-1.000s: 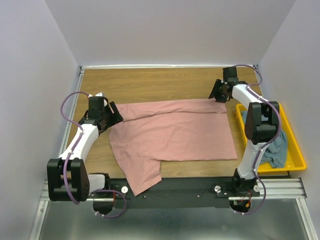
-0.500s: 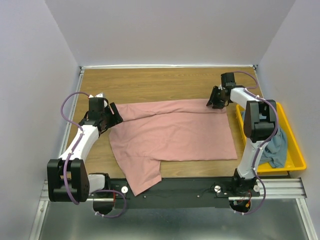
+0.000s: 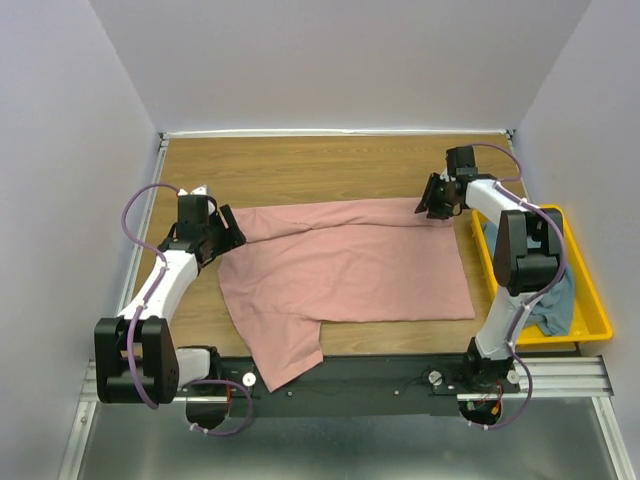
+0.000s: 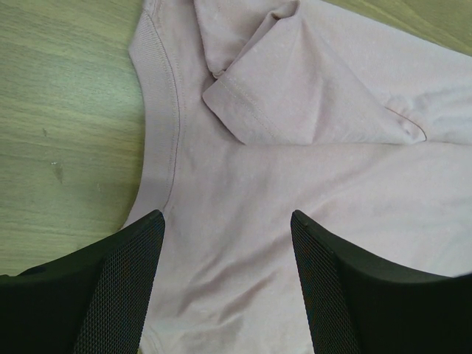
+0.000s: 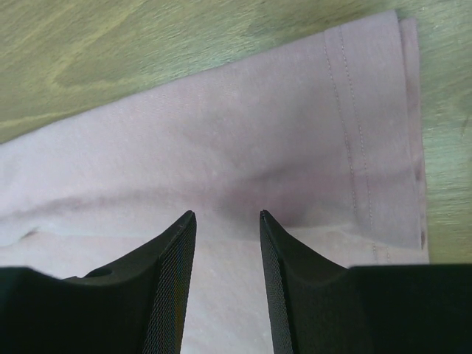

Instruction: Fold and stack the t-shirts

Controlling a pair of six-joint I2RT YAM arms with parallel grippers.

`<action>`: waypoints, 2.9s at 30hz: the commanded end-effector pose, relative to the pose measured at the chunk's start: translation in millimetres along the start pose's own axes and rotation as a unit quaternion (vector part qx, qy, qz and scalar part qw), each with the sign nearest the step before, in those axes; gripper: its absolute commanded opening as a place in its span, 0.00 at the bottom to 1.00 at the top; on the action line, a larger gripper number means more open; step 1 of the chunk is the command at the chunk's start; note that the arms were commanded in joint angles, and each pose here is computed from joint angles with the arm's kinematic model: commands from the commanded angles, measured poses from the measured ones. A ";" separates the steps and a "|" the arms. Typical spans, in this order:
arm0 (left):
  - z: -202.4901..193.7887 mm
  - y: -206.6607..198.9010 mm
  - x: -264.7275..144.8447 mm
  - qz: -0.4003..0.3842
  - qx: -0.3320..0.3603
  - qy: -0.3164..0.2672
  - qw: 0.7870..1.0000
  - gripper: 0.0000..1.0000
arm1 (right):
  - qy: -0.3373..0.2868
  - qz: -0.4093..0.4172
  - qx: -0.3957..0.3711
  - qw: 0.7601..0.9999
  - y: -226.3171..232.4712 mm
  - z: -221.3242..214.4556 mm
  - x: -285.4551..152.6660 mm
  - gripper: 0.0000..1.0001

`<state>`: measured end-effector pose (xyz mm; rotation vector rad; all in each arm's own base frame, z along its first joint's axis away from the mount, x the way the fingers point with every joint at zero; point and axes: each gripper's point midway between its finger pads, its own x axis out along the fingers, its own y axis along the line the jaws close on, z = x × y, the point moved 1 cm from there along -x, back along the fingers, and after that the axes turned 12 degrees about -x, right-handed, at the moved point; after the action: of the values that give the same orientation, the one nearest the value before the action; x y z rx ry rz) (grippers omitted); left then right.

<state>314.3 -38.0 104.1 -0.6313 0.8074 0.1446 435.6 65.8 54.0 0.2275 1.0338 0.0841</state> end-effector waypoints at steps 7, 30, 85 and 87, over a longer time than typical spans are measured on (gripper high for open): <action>-2.6 -2.0 4.8 -0.018 0.008 0.000 1.000 0.76 | -0.013 0.012 0.004 1.000 2.5 -7.5 -12.6 0.43; 6.9 -21.8 83.3 -0.064 -0.050 0.016 0.997 0.66 | -0.095 0.218 -0.031 0.971 88.5 0.6 -39.5 0.47; 30.7 -123.8 44.3 -0.146 -0.049 0.026 0.988 0.07 | -0.090 0.234 -0.145 0.957 142.9 -30.9 -38.3 0.47; 27.9 -122.3 55.3 -0.140 -0.050 0.036 0.988 0.07 | -0.107 0.245 -0.191 0.945 172.1 -29.9 -41.7 0.47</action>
<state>408.1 -125.8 139.7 -0.8333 0.7552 -0.1095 384.2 199.1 94.3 0.2530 0.8126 0.6174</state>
